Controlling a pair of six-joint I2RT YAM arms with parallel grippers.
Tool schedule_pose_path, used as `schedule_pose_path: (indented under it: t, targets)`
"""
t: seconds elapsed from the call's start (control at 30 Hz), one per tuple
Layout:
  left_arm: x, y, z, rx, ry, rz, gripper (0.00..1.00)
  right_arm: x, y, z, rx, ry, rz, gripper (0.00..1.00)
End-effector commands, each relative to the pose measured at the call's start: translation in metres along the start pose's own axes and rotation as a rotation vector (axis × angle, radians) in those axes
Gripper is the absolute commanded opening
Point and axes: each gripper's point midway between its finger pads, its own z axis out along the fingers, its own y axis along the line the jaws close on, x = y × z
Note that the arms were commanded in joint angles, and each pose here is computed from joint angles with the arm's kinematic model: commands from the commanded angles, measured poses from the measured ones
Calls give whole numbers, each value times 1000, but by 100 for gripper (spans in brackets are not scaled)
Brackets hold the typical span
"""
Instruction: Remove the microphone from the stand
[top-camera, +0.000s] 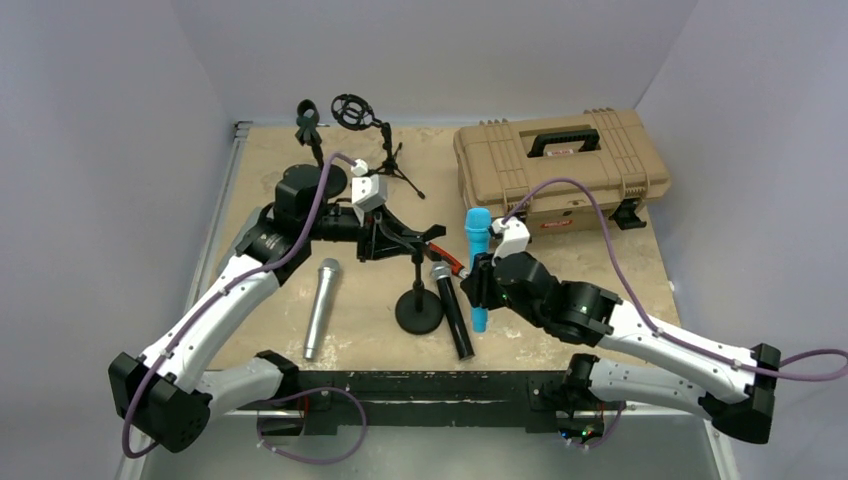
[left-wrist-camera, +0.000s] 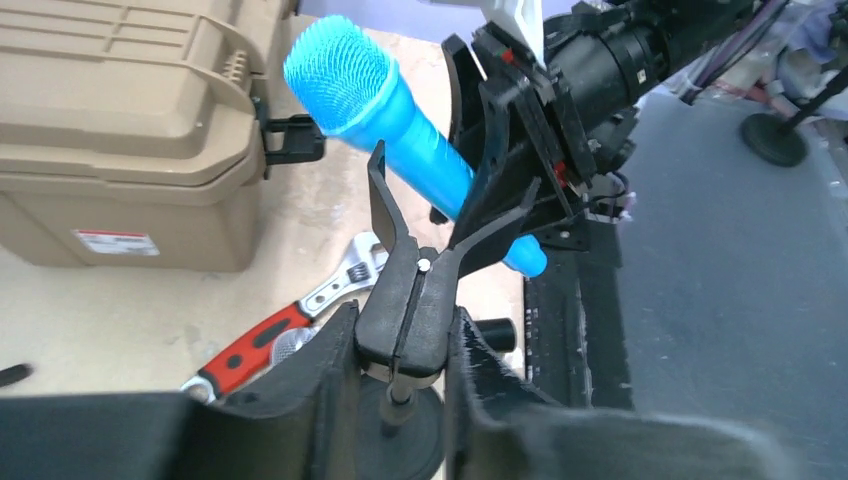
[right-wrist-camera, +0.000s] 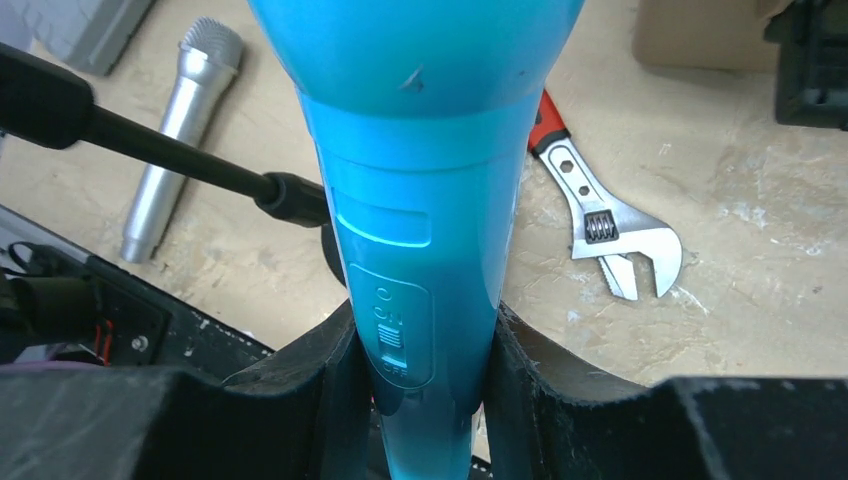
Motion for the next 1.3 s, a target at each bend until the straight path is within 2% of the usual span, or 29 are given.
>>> schedule_pose_path:
  t: [0.0, 0.2, 0.33, 0.6, 0.73, 0.83, 1.0, 1.03, 1.13, 1.27]
  targets:
    - [-19, 6, -15, -137, -26, 108, 0, -4, 26, 13, -79, 5, -16, 0]
    - [-25, 33, -46, -439, -69, 167, 0, 17, 53, 42, -171, 66, -37, 0]
    - [-31, 50, -67, -621, -147, 186, 0, 27, 68, 58, -218, 99, -54, 0]
    - [-33, 94, -94, -863, -301, 38, 0, 74, 72, 100, -193, 242, -101, 0]
    - [-28, 104, -106, -941, -334, -28, 0, 101, 71, 116, -166, 329, -104, 0]
    - [-23, 103, -105, -948, -344, -63, 0, 120, 62, 125, -110, 378, -82, 4]
    - [-22, 100, -110, -1003, -303, -37, 0, 143, 56, 131, -97, 430, -38, 14]
    - [-22, 102, -114, -1032, -299, -41, 1, 146, 56, 132, -99, 437, -33, 19]
    - [-16, 103, -118, -1057, -272, -60, 14, 150, 55, 134, -89, 449, -38, 35]
    - [-22, 98, -117, -1037, -275, -5, 16, 145, 50, 134, -62, 426, -39, 43]
